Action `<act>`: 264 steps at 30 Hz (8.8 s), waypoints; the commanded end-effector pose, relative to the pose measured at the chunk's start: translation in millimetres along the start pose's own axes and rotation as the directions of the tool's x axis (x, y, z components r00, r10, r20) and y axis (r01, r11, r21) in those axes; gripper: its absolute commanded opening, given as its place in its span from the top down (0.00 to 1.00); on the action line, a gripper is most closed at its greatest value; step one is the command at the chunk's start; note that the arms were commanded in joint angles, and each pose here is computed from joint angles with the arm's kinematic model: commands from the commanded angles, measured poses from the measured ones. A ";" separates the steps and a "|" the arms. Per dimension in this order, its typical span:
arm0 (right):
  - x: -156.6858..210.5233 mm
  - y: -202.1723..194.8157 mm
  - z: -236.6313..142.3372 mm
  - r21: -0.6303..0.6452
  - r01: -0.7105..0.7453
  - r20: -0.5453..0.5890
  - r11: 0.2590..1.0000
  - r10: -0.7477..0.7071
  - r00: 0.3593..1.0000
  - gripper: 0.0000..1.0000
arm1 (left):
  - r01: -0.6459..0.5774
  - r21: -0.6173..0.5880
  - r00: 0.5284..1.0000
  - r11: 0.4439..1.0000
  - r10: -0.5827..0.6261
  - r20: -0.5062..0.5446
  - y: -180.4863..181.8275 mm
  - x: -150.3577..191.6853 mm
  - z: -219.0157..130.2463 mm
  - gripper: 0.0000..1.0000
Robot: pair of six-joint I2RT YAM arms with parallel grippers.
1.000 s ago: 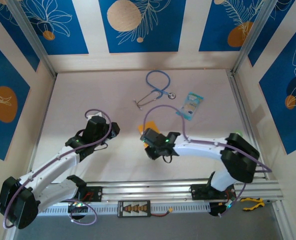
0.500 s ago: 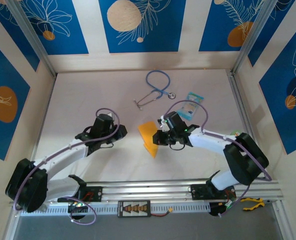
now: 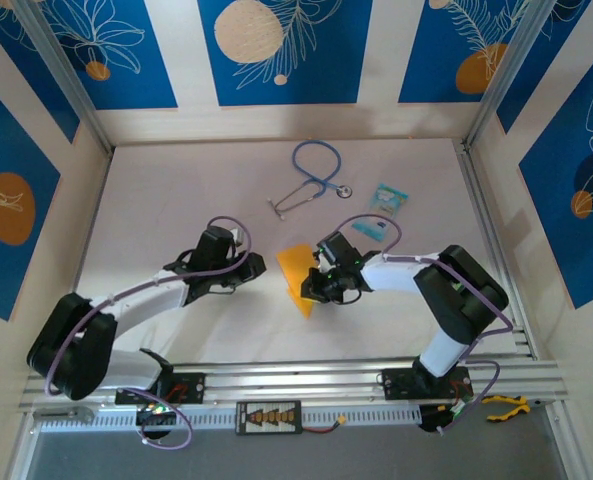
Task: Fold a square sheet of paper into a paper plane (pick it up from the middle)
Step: Fold the wing for the fifth time at the center of the table.
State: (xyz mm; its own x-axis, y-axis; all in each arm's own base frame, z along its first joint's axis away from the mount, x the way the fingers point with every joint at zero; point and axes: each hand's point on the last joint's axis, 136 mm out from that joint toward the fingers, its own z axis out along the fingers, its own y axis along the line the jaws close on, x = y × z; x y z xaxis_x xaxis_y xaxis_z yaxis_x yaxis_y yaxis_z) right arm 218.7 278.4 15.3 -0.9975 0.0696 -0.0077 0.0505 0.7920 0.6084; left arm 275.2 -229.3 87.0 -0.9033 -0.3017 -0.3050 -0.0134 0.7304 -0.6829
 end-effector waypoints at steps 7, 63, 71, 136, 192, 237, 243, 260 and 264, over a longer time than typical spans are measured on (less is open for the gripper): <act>25.3 -20.5 8.7 0.114 -0.267 0.077 0.957 0.259 0.963 0.89 | 0.019 0.140 0.995 0.990 -0.005 -0.096 -37.5 -4.0 28.2 0.83; -9.5 -46.2 -49.4 0.011 -0.301 0.113 0.953 0.298 0.948 0.67 | 0.063 0.099 0.949 0.993 -0.029 -0.315 -9.7 45.1 103.0 0.99; -9.3 -43.5 -41.1 -0.023 -0.293 0.084 0.956 0.294 0.952 0.68 | 0.066 0.098 0.950 0.993 -0.033 -0.312 -9.7 44.6 102.2 0.99; -34.5 -11.1 -46.8 -0.291 0.004 0.058 0.957 0.013 0.998 0.77 | 0.058 0.119 0.955 0.991 -0.021 -0.296 -15.3 41.7 97.5 1.00; -31.5 -12.3 -44.7 -0.309 -0.119 0.077 0.943 0.149 0.986 0.75 | 0.052 0.065 0.937 0.997 -0.026 -0.347 -5.2 69.4 97.6 1.00; -47.5 -21.4 -56.0 -0.252 -0.383 0.164 0.889 0.429 0.888 1.00 | -0.762 -0.066 0.638 0.644 0.729 -0.248 -55.2 97.9 46.8 0.60; -47.1 -19.7 -57.8 -0.252 -0.382 0.162 0.889 0.428 0.889 1.00 | -0.859 -0.121 0.510 0.497 0.814 -0.278 -59.7 110.0 52.2 0.57; -47.3 -16.9 -59.0 -0.263 -0.387 0.156 0.884 0.435 0.887 1.00 | -0.905 -0.244 0.415 0.348 0.845 -0.337 -46.8 113.6 61.2 0.68; -46.7 -17.5 -58.5 -0.262 -0.390 0.153 0.883 0.437 0.886 1.00 | -0.904 -0.248 0.416 0.348 0.847 -0.330 -48.0 112.4 61.2 0.74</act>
State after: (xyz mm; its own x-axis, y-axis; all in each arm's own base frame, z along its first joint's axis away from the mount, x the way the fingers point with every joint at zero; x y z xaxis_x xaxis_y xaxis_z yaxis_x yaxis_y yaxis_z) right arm 265.2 225.1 48.5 -0.8590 0.4978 0.1197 0.4060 0.5200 0.7516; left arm 198.6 -333.0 41.2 -0.5447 0.6846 -0.4844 0.7080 0.6850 0.1719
